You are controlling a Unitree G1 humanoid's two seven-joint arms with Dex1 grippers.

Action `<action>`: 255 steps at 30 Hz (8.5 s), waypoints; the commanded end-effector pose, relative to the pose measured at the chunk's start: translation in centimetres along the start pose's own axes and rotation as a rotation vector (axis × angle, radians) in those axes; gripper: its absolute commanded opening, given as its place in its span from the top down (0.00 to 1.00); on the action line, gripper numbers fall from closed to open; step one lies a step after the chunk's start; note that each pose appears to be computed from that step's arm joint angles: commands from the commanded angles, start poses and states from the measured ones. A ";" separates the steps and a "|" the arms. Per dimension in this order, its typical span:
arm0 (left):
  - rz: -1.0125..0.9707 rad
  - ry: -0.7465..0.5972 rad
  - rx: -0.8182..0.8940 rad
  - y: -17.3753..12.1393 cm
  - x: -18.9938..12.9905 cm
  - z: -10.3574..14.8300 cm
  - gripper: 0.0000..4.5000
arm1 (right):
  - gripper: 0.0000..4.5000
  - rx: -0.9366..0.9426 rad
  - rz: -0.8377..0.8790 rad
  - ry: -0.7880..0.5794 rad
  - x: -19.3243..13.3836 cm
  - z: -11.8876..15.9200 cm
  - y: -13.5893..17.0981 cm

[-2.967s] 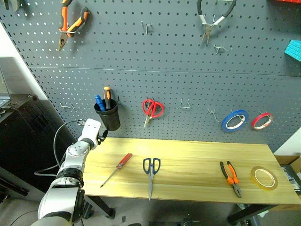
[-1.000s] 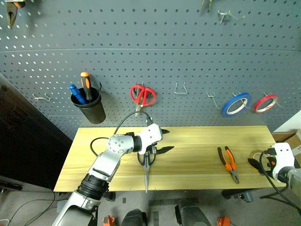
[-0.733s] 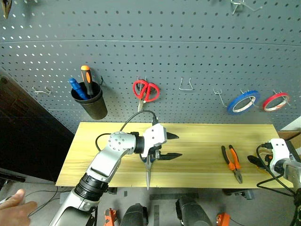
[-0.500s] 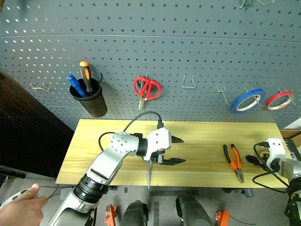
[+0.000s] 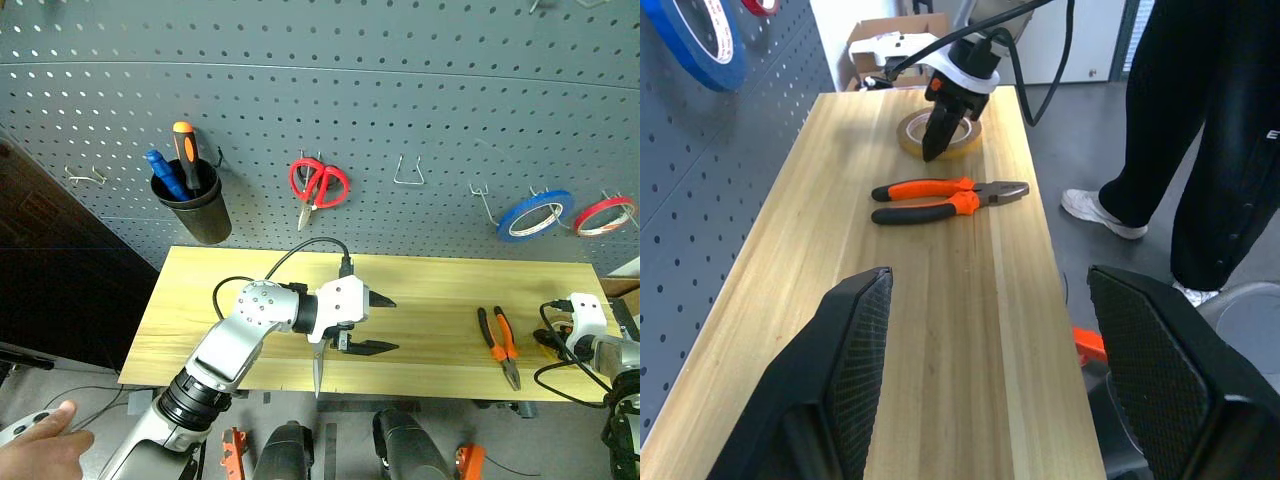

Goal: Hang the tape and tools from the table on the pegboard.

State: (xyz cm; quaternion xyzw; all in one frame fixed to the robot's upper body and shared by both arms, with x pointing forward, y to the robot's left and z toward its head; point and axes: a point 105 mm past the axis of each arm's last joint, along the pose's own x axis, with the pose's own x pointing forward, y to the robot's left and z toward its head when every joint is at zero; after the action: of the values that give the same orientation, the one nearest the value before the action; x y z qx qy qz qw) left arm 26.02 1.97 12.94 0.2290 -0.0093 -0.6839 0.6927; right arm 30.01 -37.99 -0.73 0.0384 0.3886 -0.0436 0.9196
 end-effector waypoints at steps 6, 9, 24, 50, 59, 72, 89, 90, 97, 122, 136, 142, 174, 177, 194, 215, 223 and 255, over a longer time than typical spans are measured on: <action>0.020 -0.085 -0.018 -0.3 -0.9 1.3 0.26 | 0.90 -0.099 -0.096 -0.077 -2.5 -0.7 -2.3; 0.038 -0.094 -0.016 -0.2 -1.1 1.4 0.26 | 0.90 -0.126 -0.112 -0.142 -3.7 0.4 -2.1; 0.312 -0.306 0.001 2.8 -3.6 3.4 0.26 | 0.90 -0.596 -0.147 -0.743 -15.5 2.7 17.5; 0.384 -0.352 0.008 3.4 -3.9 4.2 0.26 | 0.63 -0.632 -0.001 -1.005 -11.8 11.4 19.8; 0.260 -0.216 0.091 2.6 -3.5 1.6 0.26 | 0.01 -0.332 -0.112 -0.529 -9.3 1.3 14.4; 0.140 -0.221 0.135 1.9 -1.9 2.2 0.26 | 0.01 -0.148 -0.141 -0.081 -5.5 -3.1 8.3; 0.145 -0.209 0.120 1.6 -1.9 1.9 0.26 | 0.01 -0.118 -0.004 -0.017 -1.2 -0.8 8.6; 0.145 -0.209 0.120 1.6 -1.9 1.9 0.26 | 0.01 -0.119 -0.003 -0.017 -1.1 -0.8 8.6; 0.146 -0.200 0.120 1.6 -1.9 1.7 0.26 | 0.01 -0.076 0.000 0.088 0.4 -1.9 8.0; 0.472 -0.227 -0.018 3.2 -5.7 -1.1 0.26 | 0.33 -0.321 0.044 -0.198 -2.8 3.1 13.0; 0.807 -0.293 -0.145 3.3 -10.6 -2.4 0.26 | 0.33 -0.452 0.408 -0.972 -17.8 13.1 29.2; 0.878 -0.368 -0.068 4.4 -10.3 0.2 0.26 | 0.33 -0.440 0.419 -1.240 -22.0 19.1 31.8; 0.907 -0.445 -0.145 6.6 -8.5 1.6 0.26 | 0.33 -0.549 0.099 -1.418 -13.6 20.4 30.1; 0.903 -0.432 -0.162 6.5 -8.3 1.3 0.26 | 0.33 -0.473 0.127 -1.297 -11.8 19.7 29.4; 0.785 0.050 -0.397 3.4 -7.4 -7.5 0.26 | 0.01 -0.496 0.380 -0.648 -9.8 10.7 27.1; 0.749 0.575 -0.882 -3.7 -2.5 -17.3 0.26 | 0.01 -0.653 0.935 -0.333 -16.2 3.0 30.4; 0.826 0.625 -0.988 -3.5 -0.3 -18.7 0.26 | 0.01 -0.665 0.977 -0.327 -17.2 3.0 30.3; 0.883 0.419 -0.756 1.2 -4.4 -16.1 0.78 | 0.00 -0.625 0.864 -0.420 -17.5 4.7 28.3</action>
State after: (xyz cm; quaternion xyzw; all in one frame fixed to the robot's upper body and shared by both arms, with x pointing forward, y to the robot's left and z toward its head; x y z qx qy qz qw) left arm 31.35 11.24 -2.29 0.0650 0.3373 -0.2060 0.9163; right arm 24.17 -9.34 14.96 -0.0659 0.1790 0.4587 0.8678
